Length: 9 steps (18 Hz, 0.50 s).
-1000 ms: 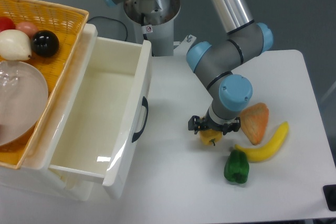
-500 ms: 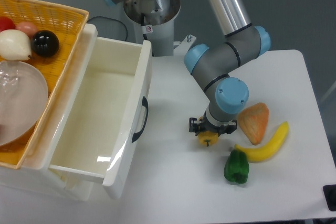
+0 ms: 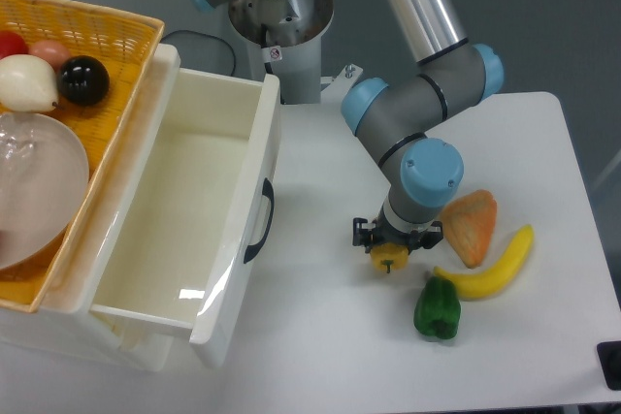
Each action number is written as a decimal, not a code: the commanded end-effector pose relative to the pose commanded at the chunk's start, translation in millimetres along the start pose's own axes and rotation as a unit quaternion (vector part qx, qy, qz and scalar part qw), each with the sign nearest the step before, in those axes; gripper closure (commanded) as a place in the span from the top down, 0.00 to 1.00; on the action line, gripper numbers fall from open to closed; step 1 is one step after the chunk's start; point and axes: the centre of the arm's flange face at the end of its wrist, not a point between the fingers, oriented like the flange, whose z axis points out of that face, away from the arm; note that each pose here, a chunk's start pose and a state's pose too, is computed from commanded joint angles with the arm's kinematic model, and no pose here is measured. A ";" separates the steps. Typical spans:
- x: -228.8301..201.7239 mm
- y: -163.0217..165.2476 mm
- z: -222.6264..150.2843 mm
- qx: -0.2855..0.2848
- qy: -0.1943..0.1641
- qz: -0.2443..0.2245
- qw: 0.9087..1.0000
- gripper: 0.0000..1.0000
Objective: Pick up the yellow pepper
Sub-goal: 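Lift the yellow pepper up off the table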
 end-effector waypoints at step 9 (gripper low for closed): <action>22.4 5.6 -102.4 0.059 -0.050 0.207 0.975 0.07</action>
